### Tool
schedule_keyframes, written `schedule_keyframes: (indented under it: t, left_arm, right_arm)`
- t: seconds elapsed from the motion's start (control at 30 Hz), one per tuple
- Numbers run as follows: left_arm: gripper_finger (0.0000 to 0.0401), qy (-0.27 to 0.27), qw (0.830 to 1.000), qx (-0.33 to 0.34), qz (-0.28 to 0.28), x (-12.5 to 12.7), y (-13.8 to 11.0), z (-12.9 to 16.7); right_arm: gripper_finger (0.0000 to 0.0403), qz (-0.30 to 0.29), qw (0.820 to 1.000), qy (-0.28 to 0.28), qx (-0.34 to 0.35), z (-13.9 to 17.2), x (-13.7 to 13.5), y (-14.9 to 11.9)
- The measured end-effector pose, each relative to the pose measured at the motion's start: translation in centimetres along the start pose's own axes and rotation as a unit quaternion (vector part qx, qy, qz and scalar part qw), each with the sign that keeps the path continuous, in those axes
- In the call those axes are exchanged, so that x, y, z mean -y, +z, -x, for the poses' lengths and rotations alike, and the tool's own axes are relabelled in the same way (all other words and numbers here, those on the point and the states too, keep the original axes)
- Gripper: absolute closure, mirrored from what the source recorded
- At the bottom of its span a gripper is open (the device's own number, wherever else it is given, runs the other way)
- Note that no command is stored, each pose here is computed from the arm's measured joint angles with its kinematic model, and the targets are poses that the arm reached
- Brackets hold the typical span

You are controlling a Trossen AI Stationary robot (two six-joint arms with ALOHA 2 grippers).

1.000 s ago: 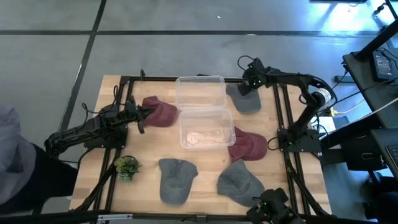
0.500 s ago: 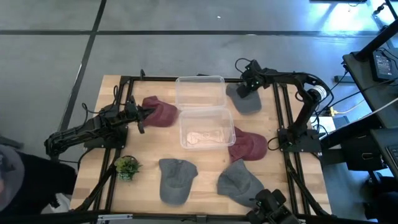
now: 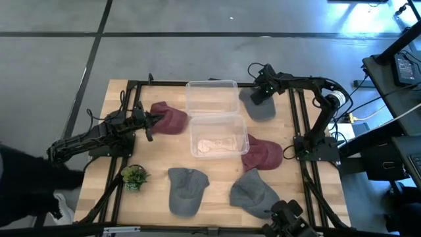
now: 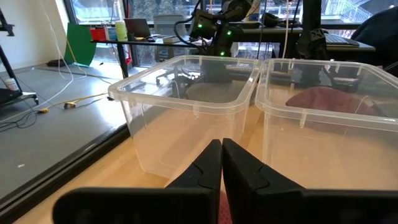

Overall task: Pick & Place hat
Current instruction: Put the top gray cap into the top transparent bin

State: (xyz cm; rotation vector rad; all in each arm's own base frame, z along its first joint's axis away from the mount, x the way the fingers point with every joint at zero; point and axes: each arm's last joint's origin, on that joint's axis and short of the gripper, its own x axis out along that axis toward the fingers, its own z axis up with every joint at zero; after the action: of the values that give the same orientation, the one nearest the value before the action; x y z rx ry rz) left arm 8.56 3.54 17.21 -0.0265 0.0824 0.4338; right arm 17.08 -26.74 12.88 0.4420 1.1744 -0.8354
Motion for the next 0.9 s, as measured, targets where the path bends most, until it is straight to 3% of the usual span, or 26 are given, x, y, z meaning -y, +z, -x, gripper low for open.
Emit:
schedule_keyframes:
  t: [0.17,0.4,0.57,0.77,0.9]
  left_arm:
    - [0.0394,0.0,1.0,0.0,0.0,0.0,0.0,0.0]
    - [0.0391,0.001,1.0,0.0,0.0,0.0,0.0,0.0]
    - [0.0389,0.001,1.0,0.0,0.0,0.0,0.0,0.0]
    - [0.0394,0.001,1.0,0.0,0.0,0.0,0.0,0.0]
    - [0.0395,0.001,1.0,0.0,0.0,0.0,0.0,0.0]
  right_arm:
    - [0.0388,0.0,1.0,-0.002,-0.006,2.1,-0.1,-0.5]
    - [0.0393,0.002,0.998,0.001,0.061,8.4,-0.3,-0.6]
    - [0.0393,0.013,0.989,0.0,0.15,13.9,-1.0,-1.2]
    - [0.0393,0.007,0.957,0.016,0.29,21.0,-2.1,-3.0]
    - [0.0394,0.018,0.917,0.053,0.395,25.1,-3.3,-3.8]
